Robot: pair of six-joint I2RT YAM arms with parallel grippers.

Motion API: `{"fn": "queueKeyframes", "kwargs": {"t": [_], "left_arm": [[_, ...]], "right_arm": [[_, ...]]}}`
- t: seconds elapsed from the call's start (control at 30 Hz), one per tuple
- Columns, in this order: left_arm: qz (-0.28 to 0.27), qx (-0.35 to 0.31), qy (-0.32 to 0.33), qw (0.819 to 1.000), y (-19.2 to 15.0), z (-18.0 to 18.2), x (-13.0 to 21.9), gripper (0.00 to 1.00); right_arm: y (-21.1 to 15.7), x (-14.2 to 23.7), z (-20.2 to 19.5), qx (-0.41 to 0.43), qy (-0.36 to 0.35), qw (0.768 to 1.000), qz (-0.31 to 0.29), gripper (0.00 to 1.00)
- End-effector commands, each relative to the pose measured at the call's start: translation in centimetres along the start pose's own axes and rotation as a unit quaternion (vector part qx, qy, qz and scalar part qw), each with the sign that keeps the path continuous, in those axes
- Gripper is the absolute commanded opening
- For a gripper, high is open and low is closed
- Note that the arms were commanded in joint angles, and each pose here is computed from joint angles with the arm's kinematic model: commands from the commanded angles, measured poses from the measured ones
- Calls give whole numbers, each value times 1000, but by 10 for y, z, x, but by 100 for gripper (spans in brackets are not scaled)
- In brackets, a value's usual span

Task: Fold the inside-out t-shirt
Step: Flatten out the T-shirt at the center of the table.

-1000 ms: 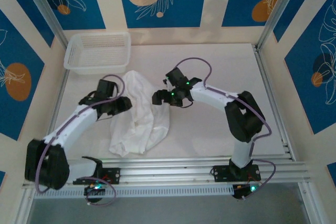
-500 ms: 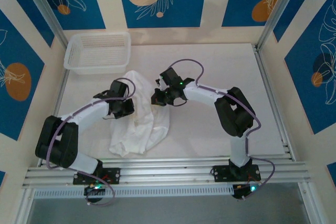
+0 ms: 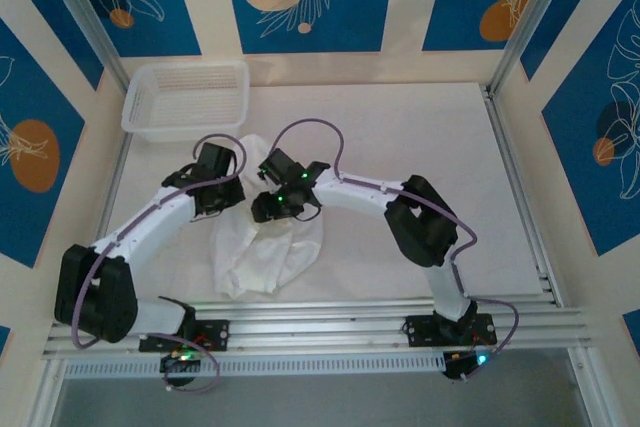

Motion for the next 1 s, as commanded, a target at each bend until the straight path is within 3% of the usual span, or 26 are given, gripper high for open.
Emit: {"fn": "queueKeyframes", "kwargs": {"t": [0.0,0.1,0.13,0.17,0.23,0.27,0.33,0.5,0.6,0.7,0.77,0.9,0.97], "left_arm": [[-36,23,5,999,20,5,24,0],[-55,26,7,998,31,7,38,0],[-62,26,9,998,34,9,42,0],[-68,27,7,997,37,9,45,0],[-69,26,4,997,38,8,47,0],[-66,24,1,998,38,7,47,0],[-57,21,-7,998,35,3,44,0],[-39,17,-15,999,29,0,32,0],[-37,18,-10,999,28,2,32,0],[-45,18,-15,999,31,1,39,0],[-60,16,-22,998,38,-2,51,0],[-101,10,-55,993,64,-13,89,0],[-135,1,-73,988,82,-20,121,0]], "right_arm": [[14,12,-14,2,-30,999,-16,37],[19,25,-25,2,-53,998,-30,26],[20,31,-32,-5,-65,997,-36,27],[21,36,-38,-8,-75,996,-44,35],[19,45,-48,-10,-93,994,-58,68],[18,48,-52,-9,-98,993,-63,76],[14,47,-57,-14,-100,993,-57,82],[3,18,-36,-19,-27,999,0,80],[1,0,-23,-18,-9,1000,23,66],[6,-2,-23,-27,-9,999,19,27],[19,19,-21,-46,17,999,-6,0],[54,106,-25,-54,43,991,-115,0],[70,174,-30,-50,40,979,-195,0]]}}
Point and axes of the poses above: each hand's point on the last joint's axis, 136 mm out from that joint toward the fingers, its own x axis back along the fingers, its own z axis along the line the jaws close on, y = z × x, the point moved 1 cm from there along x, back along the fingers, and after that the axes turned 3 degrees about -x, right-handed, at the moved point
